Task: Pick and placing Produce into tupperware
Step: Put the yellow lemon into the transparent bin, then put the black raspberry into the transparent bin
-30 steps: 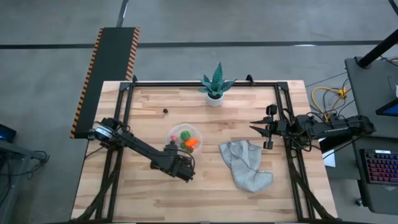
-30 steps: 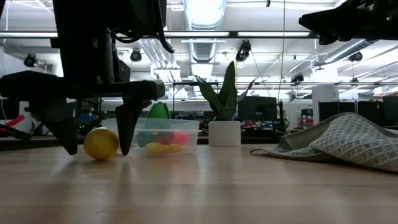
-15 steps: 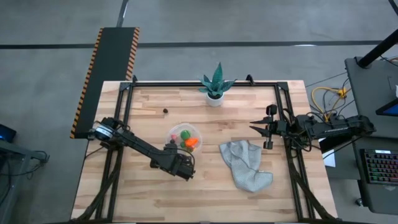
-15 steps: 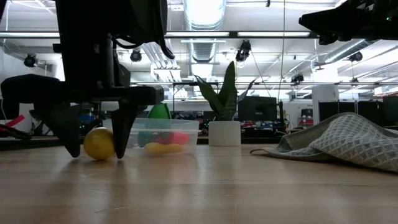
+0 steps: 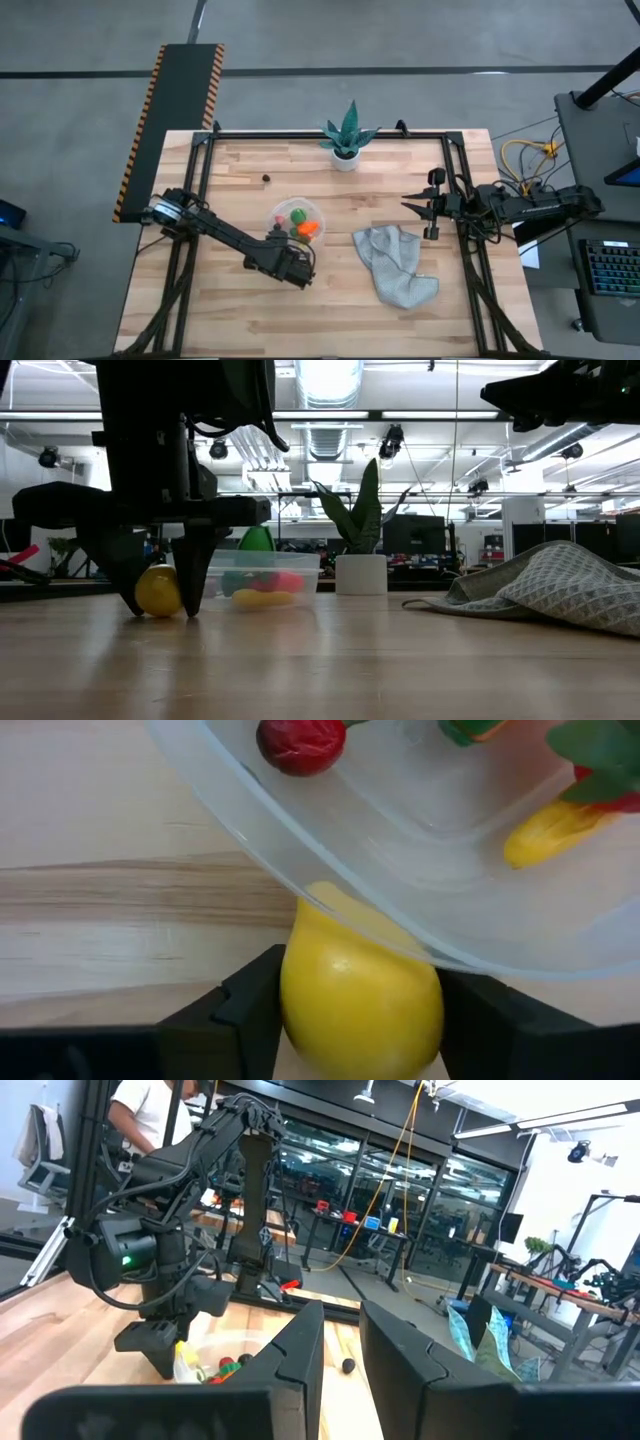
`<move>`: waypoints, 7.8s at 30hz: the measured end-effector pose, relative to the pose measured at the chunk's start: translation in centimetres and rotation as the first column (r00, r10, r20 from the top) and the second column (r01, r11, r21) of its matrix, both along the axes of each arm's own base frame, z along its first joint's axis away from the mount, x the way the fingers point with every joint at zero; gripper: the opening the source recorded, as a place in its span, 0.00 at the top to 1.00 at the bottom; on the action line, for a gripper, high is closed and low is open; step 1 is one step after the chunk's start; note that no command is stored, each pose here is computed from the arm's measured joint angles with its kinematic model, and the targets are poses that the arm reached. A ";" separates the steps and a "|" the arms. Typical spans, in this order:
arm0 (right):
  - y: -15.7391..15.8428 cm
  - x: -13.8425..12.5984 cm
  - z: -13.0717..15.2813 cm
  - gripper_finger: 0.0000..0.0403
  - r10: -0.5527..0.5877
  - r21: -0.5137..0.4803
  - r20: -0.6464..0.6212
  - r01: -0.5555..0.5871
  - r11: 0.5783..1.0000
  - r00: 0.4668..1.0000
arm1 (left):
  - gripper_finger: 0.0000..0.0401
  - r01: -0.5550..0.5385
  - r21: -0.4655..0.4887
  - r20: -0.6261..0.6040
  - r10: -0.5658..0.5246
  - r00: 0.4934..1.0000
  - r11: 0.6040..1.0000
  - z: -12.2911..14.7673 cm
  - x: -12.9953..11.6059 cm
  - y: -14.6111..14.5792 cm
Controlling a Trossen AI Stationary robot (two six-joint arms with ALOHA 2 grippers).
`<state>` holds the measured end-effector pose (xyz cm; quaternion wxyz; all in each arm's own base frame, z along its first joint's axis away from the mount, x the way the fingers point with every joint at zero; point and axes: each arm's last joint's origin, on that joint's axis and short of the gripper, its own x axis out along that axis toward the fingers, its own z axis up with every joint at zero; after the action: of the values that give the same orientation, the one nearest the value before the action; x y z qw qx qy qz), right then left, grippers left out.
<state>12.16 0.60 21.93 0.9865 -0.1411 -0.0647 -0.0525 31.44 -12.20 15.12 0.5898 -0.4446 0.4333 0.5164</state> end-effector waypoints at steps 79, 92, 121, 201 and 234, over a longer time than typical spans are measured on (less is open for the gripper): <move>0.0 0.0 0.1 0.85 0.003 0.016 0.008 -0.003 1.000 1.000 | 0.49 0.246 0.200 -0.189 -0.209 0.959 0.948 4.5 1.1 5.6; 0.0 0.0 0.1 0.85 0.003 0.017 0.008 -0.004 1.000 1.000 | 0.36 0.298 0.187 -0.198 -0.261 0.945 0.936 4.5 1.2 5.5; 0.0 -0.1 0.4 0.85 -0.008 0.007 0.042 0.007 1.000 0.999 | 0.32 0.169 0.303 -0.021 -0.170 0.985 0.938 20.7 -11.1 20.0; 0.0 -0.2 0.9 0.85 -0.003 -0.005 0.095 0.003 1.000 0.996 | 0.31 0.905 -0.426 -0.377 -0.912 -0.164 0.013 1.4 -3.1 27.2; 0.0 -0.2 0.9 0.85 -0.005 -0.004 0.092 0.005 1.000 0.996 | 0.32 0.892 -0.449 -0.322 -0.920 -0.224 -0.060 -0.8 -3.3 28.5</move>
<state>11.99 0.58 22.82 0.9820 -0.1410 -0.1100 -0.0614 28.18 16.26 14.35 0.6074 0.1724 0.7754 0.0096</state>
